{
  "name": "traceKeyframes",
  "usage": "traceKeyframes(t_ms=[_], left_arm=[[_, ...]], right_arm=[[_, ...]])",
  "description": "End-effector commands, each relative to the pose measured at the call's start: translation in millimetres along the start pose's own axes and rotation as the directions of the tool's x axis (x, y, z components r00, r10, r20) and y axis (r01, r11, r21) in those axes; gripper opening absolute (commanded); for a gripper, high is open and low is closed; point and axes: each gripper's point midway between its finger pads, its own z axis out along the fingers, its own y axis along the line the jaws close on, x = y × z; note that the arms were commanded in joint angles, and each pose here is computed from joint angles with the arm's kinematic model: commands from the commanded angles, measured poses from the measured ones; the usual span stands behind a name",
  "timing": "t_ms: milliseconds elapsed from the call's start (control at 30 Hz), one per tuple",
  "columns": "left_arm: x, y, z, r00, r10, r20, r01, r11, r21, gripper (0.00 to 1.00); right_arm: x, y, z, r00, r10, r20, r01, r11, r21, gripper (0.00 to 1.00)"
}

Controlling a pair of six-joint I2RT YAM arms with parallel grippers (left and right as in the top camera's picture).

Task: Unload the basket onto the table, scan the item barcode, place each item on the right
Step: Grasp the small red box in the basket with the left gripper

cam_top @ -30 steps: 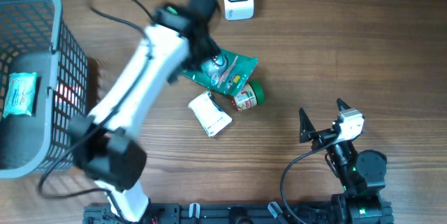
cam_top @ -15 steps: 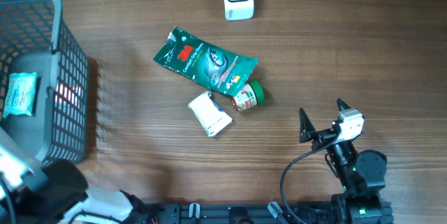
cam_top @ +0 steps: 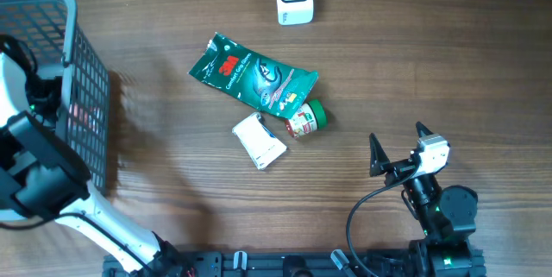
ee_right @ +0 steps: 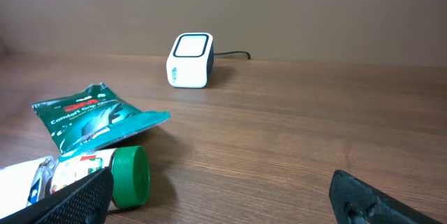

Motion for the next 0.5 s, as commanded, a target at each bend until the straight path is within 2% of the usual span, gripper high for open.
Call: traceKeyframes(t_ms=[0,33,67,133,167,267,400,467], left_arm=[[7.1,-5.7,27.6,0.999,0.030,-0.038,-0.031,0.999,-0.034,1.00],[8.9,-5.1,33.8,0.998,0.032,-0.049,-0.035,0.998,-0.048,1.00],[10.7,-2.6,34.6,0.998,0.032,-0.058,-0.036,0.998,-0.059,0.91],[12.1,2.9,30.0,0.998,0.030,-0.064,-0.034,0.997,-0.074,0.52],[10.8,5.7,26.3,0.998,0.028,-0.055,-0.033,0.996,-0.080,0.41],[6.1,9.3,0.6,0.999,0.029,-0.014,-0.030,0.997,-0.072,0.35],[-5.9,9.7,-90.6,0.994,0.015,0.104,-0.018,0.999,0.032,0.36],[-8.1,19.8,-159.8,0.983,-0.018,0.183,-0.006,0.991,0.132,0.36]], right_arm=[[-1.3,-1.4,-0.1,1.000,-0.007,0.007,0.007,1.000,0.007,1.00],[-1.3,-1.4,-0.1,1.000,-0.008,0.007,0.008,1.000,0.007,1.00],[-1.3,-1.5,-0.1,1.000,-0.007,0.007,0.007,1.000,0.007,1.00],[-1.4,-1.4,-0.1,1.000,-0.007,0.007,0.007,1.000,0.007,1.00],[-1.4,-1.4,-0.1,1.000,-0.008,0.007,0.008,1.000,0.007,1.00],[-1.3,-1.4,-0.1,1.000,-0.008,0.007,0.008,1.000,0.007,1.00],[-1.3,-1.5,-0.1,1.000,-0.007,0.007,0.007,1.000,0.007,1.00],[-1.3,-1.5,-0.1,1.000,-0.007,0.007,0.007,1.000,0.007,1.00]])
